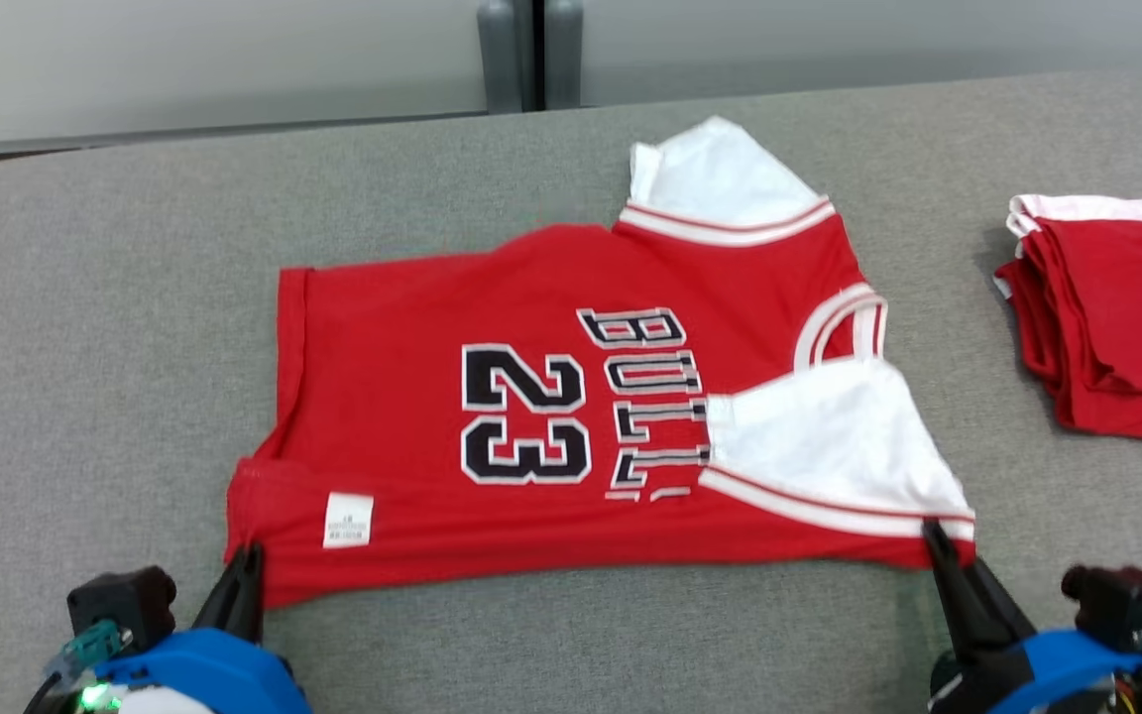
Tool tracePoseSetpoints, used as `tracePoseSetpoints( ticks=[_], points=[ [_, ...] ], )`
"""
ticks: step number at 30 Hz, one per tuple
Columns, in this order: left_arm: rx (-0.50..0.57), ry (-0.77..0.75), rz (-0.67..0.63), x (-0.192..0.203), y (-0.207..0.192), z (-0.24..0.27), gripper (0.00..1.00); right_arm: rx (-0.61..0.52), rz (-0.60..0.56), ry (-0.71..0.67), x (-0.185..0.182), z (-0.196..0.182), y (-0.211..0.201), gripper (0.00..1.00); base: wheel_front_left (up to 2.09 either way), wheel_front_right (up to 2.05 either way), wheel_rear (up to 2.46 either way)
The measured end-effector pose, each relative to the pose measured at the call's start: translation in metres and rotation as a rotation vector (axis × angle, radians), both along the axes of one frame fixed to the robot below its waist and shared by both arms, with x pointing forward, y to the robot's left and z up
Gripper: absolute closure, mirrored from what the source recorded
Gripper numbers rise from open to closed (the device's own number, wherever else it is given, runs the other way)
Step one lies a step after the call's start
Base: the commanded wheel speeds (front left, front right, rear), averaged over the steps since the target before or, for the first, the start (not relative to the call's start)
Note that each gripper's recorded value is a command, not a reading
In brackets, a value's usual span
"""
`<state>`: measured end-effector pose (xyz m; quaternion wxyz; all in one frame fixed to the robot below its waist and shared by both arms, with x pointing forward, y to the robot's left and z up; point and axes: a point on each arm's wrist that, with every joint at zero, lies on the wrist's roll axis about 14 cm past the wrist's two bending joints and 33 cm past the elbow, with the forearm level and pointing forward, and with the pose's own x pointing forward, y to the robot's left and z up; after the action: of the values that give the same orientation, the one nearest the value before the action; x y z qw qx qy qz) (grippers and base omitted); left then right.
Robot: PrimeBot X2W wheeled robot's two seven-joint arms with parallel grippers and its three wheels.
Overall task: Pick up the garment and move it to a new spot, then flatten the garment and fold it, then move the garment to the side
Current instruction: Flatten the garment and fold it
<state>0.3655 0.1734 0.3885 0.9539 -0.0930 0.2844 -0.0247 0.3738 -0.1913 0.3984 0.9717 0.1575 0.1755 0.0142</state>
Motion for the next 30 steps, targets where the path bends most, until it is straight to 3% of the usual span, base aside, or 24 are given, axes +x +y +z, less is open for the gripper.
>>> tracePoseSetpoints(
  ticks=[5, 6, 7, 10, 21, 25, 30],
  points=[
    [-0.04, 0.068, 0.008, -0.021, -0.002, -0.005, 1.0, 0.013, -0.03, 0.05, -0.033, -0.004, 0.0, 1.0, 0.0, 0.0, 0.0],
    [-0.047, 0.092, 0.005, -0.026, -0.003, -0.008, 0.1, 0.008, -0.03, 0.055, -0.036, -0.004, 0.001, 0.49, 0.0, 0.0, 0.0],
    [-0.049, 0.097, 0.009, -0.029, -0.003, -0.009, 0.0, 0.001, -0.033, 0.05, -0.036, -0.002, 0.0, 0.0, 0.0, 0.0, 0.0],
    [-0.02, 0.054, 0.024, -0.028, 0.001, -0.004, 0.0, -0.039, -0.032, 0.018, -0.034, 0.005, -0.003, 0.0, 0.0, 0.0, 0.0],
    [0.091, -0.416, 0.048, 0.02, -0.003, 0.084, 0.0, -0.169, -0.016, -0.311, 0.012, 0.096, -0.007, 0.0, 0.0, 0.0, 0.0],
    [0.1, -0.483, 0.035, 0.026, -0.007, 0.101, 0.0, -0.189, -0.006, -0.381, 0.021, 0.123, -0.006, 0.0, 0.0, 0.0, 0.0],
    [0.106, -0.49, 0.029, 0.028, -0.01, 0.103, 0.0, -0.194, -0.006, -0.389, 0.024, 0.129, -0.006, 0.0, 0.0, 0.0, 0.0]
  ],
)
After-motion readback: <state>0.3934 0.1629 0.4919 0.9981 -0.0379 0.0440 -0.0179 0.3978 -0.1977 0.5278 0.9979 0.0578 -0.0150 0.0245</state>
